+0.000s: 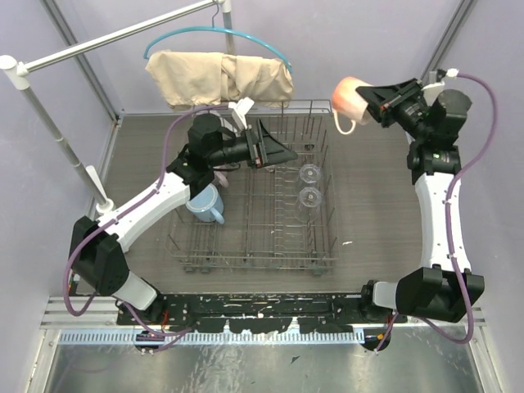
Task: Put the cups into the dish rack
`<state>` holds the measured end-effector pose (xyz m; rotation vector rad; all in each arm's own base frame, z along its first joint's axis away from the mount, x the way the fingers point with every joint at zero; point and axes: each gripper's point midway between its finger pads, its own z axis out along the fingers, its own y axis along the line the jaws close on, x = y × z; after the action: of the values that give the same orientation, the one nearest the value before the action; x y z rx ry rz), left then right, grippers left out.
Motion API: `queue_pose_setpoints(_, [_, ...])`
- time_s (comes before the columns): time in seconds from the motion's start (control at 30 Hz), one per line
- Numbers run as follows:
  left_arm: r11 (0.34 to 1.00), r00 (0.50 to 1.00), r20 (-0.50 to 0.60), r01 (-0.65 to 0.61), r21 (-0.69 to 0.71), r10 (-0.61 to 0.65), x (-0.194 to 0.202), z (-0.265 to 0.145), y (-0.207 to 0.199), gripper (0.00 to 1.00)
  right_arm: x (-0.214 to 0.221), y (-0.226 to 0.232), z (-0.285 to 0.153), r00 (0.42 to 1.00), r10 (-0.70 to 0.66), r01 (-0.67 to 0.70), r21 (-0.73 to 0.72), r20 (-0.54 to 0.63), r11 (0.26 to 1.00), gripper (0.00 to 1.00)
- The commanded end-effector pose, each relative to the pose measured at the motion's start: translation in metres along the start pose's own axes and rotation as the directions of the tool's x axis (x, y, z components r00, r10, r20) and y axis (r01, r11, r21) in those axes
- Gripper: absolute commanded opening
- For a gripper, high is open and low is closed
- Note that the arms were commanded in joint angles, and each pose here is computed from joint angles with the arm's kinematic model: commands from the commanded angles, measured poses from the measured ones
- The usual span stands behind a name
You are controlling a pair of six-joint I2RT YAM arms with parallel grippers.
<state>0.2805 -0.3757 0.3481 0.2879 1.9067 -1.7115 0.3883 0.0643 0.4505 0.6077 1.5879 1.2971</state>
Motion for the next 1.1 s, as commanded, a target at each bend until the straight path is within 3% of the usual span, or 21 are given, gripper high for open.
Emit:
queue_pose_setpoints(0.0, [0.995, 0.99, 0.113, -0.088, 0.04, 0.083, -0.033, 0.008, -0.02, 0.94, 0.034, 0.101, -0.017, 0.995, 0.018, -0.052, -0.365, -0.096, 0.93, 0.01])
queue_pose_setpoints(0.3, [0.992, 0.988, 0.106, -0.121, 0.045, 0.116, -0.046, 0.016, -0.038, 0.94, 0.09, 0.121, -0.007, 0.963, 0.061, -0.175, -0.435, -0.263, 0.883, 0.01])
queue_pose_setpoints(0.87, [0.989, 0.984, 0.1, -0.148, 0.028, 0.144, -0.051, 0.017, -0.053, 0.93, 0.13, 0.126, 0.003, 0.933, 0.051, -0.217, -0.445, -0.356, 0.869, 0.01])
queue_pose_setpoints(1.07, [0.987, 0.986, 0.064, -0.154, 0.038, 0.152, -0.048, 0.019, -0.059, 0.86, 0.142, 0.111, 0.011, 0.924, 0.055, -0.225, -0.42, -0.379, 0.879, 0.01])
